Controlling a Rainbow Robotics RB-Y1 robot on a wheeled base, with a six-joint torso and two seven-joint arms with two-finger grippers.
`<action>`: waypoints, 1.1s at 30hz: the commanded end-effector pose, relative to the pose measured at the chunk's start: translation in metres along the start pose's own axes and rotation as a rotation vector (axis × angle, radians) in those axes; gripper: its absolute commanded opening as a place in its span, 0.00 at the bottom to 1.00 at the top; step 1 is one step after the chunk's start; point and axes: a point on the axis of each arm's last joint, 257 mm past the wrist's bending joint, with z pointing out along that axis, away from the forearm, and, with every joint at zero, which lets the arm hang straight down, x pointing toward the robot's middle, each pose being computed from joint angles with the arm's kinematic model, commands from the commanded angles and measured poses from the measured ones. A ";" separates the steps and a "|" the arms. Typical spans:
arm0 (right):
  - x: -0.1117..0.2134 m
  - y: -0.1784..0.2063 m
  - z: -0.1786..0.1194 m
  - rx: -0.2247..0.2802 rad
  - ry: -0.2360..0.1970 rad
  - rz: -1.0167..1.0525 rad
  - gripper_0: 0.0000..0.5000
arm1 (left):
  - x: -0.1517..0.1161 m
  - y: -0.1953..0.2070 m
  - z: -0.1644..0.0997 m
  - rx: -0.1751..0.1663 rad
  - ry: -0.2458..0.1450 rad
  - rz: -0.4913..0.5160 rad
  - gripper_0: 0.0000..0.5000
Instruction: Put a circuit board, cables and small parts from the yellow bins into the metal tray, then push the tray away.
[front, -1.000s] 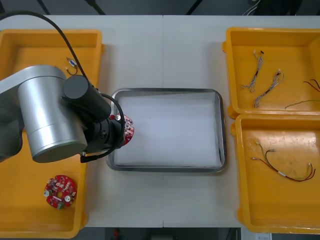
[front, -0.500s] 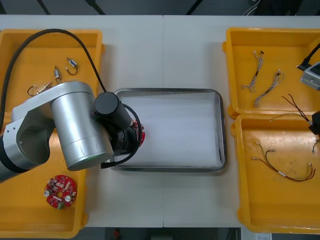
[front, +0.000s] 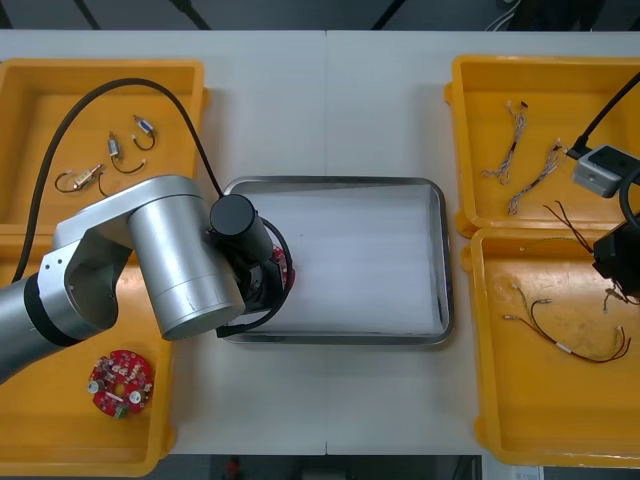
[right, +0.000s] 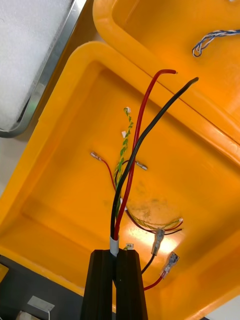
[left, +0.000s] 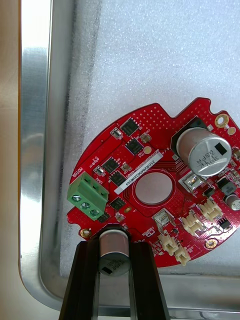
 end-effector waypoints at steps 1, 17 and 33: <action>-0.019 0.008 -0.001 0.015 -0.054 -0.044 0.00 | 0.001 -0.025 -0.010 0.052 0.004 0.023 0.26; -0.025 0.011 0.003 0.015 -0.072 -0.047 0.00 | 0.012 -0.033 -0.011 0.070 0.021 0.001 1.00; -0.026 0.016 0.002 0.011 -0.078 -0.071 0.00 | -0.012 -0.018 -0.091 0.078 -0.057 0.063 1.00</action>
